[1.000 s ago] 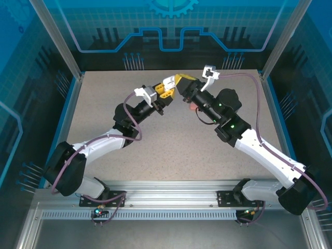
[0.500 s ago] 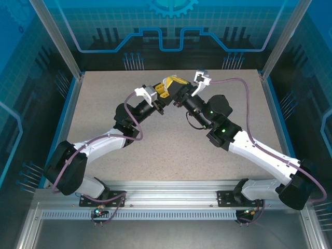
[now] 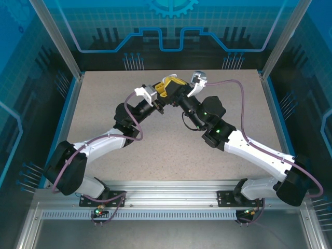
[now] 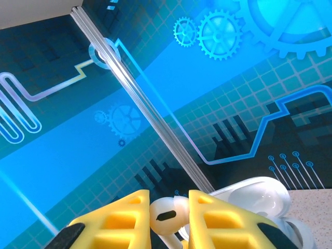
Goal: Insert wireless bluetooth earbuds into charging case
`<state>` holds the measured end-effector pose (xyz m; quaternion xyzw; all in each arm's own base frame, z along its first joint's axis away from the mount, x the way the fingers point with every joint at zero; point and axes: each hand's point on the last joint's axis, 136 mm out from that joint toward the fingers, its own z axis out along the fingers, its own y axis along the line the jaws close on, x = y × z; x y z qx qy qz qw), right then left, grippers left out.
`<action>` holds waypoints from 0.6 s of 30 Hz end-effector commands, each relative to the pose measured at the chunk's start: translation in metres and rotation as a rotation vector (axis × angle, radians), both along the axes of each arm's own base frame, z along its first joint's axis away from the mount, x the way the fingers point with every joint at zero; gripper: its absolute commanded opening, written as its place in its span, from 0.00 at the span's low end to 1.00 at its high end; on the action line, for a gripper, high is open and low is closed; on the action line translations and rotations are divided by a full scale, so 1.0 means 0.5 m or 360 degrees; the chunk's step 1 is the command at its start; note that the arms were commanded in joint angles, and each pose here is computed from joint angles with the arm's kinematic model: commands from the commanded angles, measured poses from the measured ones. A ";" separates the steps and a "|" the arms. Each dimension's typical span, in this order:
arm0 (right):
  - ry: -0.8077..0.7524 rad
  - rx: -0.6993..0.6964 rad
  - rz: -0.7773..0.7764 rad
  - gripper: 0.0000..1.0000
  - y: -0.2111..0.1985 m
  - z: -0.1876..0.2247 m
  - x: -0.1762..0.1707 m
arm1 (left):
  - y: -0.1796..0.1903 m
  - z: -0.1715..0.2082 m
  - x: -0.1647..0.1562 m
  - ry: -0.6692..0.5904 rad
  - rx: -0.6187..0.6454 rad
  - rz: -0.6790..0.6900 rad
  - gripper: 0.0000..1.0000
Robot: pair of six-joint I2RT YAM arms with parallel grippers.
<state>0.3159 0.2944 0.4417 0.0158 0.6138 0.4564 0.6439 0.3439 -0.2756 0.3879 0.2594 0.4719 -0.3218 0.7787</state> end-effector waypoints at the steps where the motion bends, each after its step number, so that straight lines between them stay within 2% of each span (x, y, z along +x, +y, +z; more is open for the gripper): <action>1: -0.0032 0.0028 -0.0060 0.19 -0.009 0.009 0.001 | 0.007 0.045 -0.008 -0.0103 -0.0053 0.0033 0.00; 18: 0.0061 -0.0002 -0.0064 0.19 -0.012 -0.031 0.014 | 0.008 0.049 -0.012 -0.0104 -0.0052 0.0032 0.00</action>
